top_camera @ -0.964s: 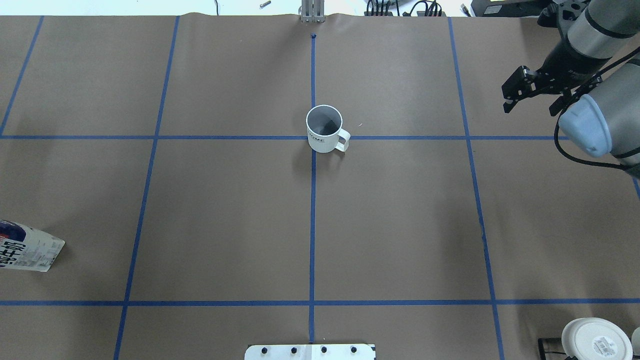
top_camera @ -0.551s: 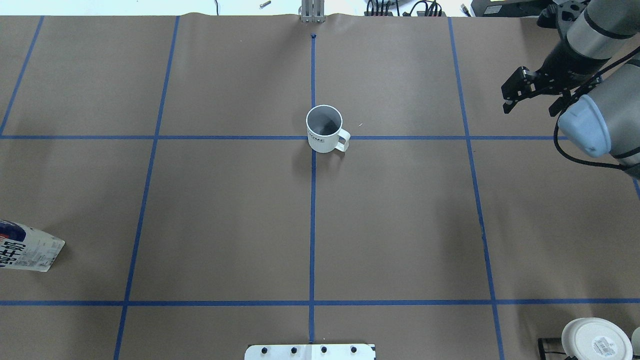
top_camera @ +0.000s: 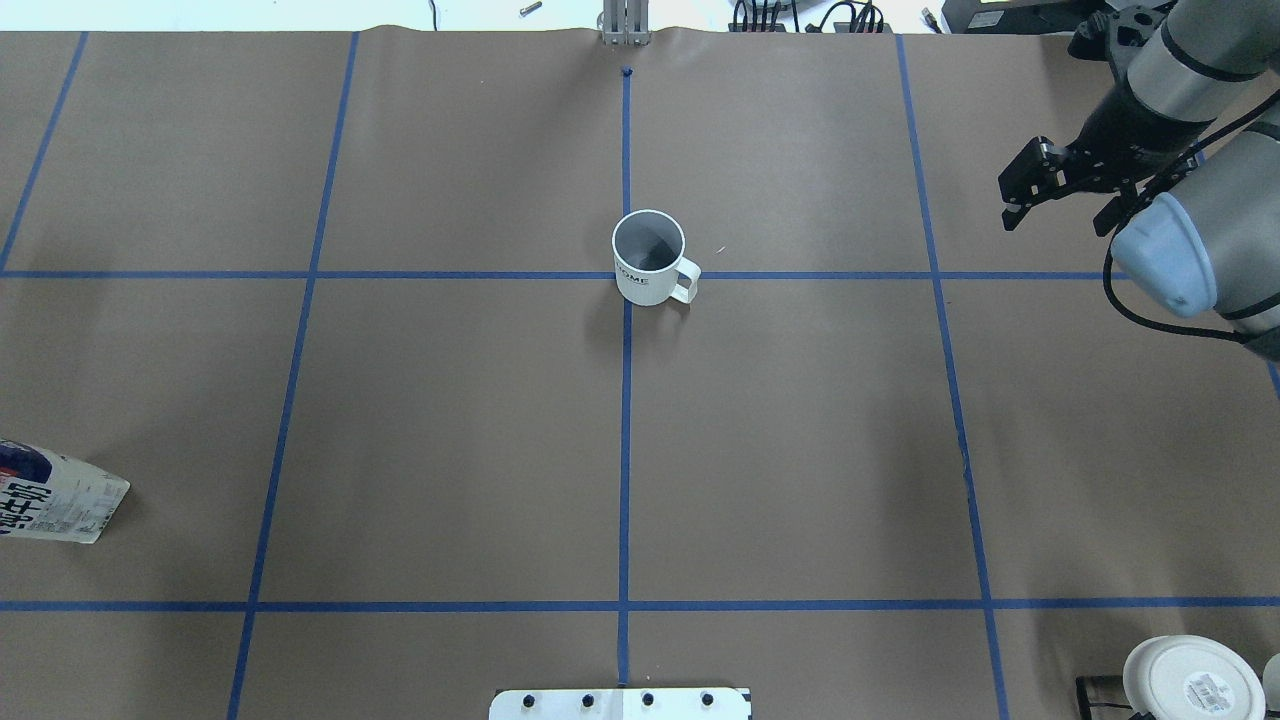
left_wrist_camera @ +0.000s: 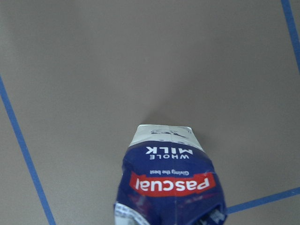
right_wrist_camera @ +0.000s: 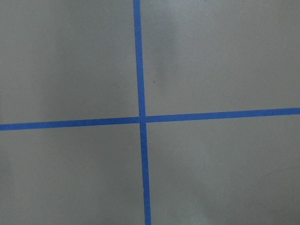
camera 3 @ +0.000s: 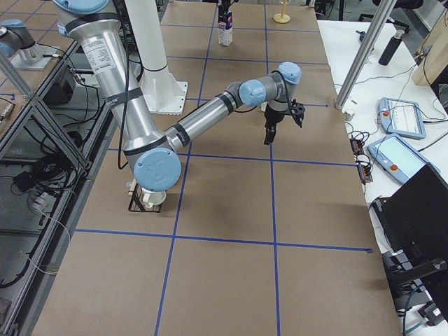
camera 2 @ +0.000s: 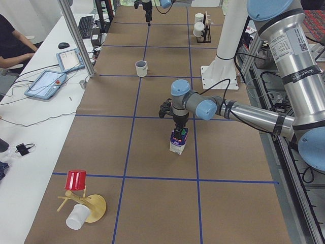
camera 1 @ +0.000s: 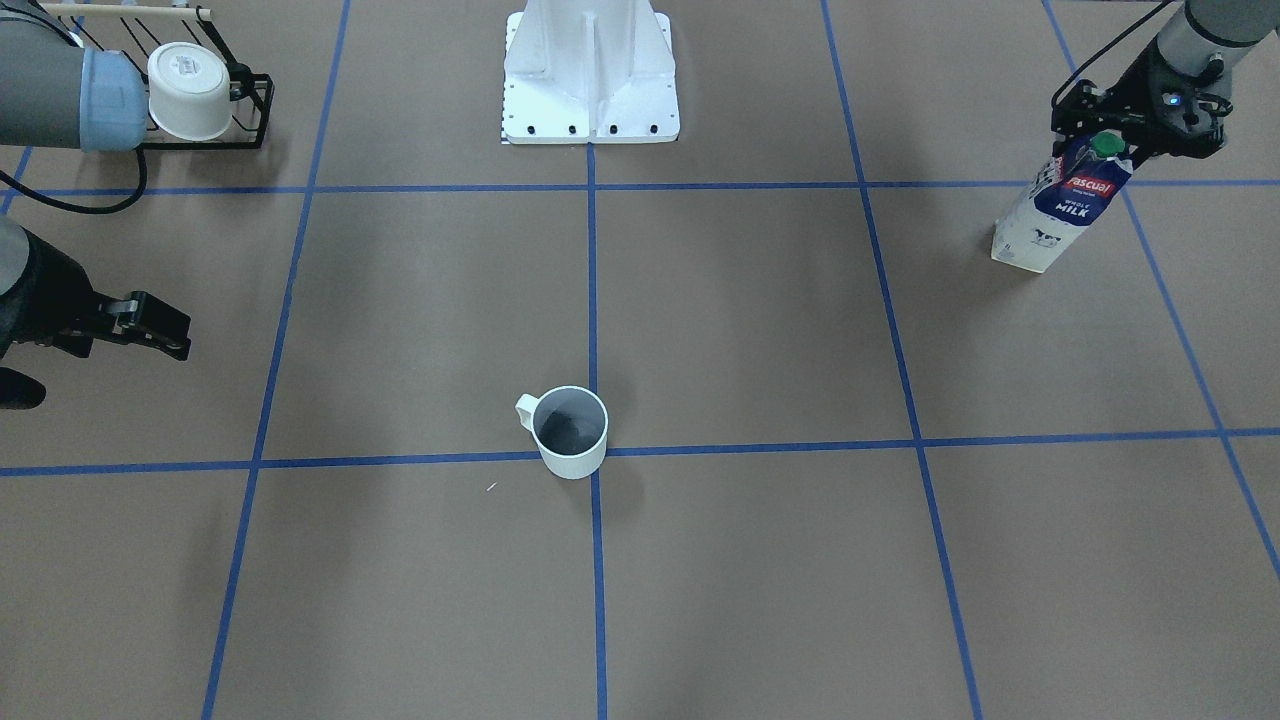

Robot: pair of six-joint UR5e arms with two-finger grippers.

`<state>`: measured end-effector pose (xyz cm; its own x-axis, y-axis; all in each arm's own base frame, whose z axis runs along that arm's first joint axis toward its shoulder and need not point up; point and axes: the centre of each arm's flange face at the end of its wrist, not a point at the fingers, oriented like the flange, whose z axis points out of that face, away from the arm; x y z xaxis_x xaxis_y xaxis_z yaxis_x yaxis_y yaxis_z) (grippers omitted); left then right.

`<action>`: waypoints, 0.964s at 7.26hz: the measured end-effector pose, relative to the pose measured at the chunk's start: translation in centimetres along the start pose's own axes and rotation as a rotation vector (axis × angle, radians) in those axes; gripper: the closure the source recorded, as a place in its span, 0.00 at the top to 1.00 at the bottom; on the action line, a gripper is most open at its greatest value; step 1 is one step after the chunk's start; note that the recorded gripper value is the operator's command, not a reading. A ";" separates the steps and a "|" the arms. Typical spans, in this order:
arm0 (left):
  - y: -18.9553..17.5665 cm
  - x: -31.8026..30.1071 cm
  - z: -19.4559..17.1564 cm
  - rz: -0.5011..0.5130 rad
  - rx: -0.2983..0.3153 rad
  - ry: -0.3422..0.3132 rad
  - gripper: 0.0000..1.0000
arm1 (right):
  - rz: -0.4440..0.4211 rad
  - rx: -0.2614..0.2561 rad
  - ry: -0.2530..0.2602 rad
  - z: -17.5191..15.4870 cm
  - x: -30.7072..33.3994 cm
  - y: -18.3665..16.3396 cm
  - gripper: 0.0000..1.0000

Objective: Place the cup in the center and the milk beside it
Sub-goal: 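Grasp the Pascual milk carton with the left gripper and lift it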

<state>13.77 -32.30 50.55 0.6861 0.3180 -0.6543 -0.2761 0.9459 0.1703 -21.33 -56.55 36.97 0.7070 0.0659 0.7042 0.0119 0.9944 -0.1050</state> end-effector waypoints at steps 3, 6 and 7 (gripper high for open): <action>-0.1 0.7 -1.3 0.015 0.032 0.012 0.00 | -0.001 0.000 -0.001 -0.1 -0.1 0.1 1.00; -1.6 1.3 -5.1 -0.009 0.103 0.055 0.00 | -0.004 0.004 -0.006 -0.4 -0.1 0.2 1.00; -4.1 2.4 -6.4 -0.032 0.100 0.069 0.00 | -0.004 0.006 -0.008 -0.6 -0.1 0.2 1.00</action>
<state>12.23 -35.80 43.58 0.6444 0.2852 -0.7095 -0.1839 0.9584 0.2182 -21.00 -56.38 36.49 0.7010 0.0631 0.7104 0.0099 0.9951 -0.0981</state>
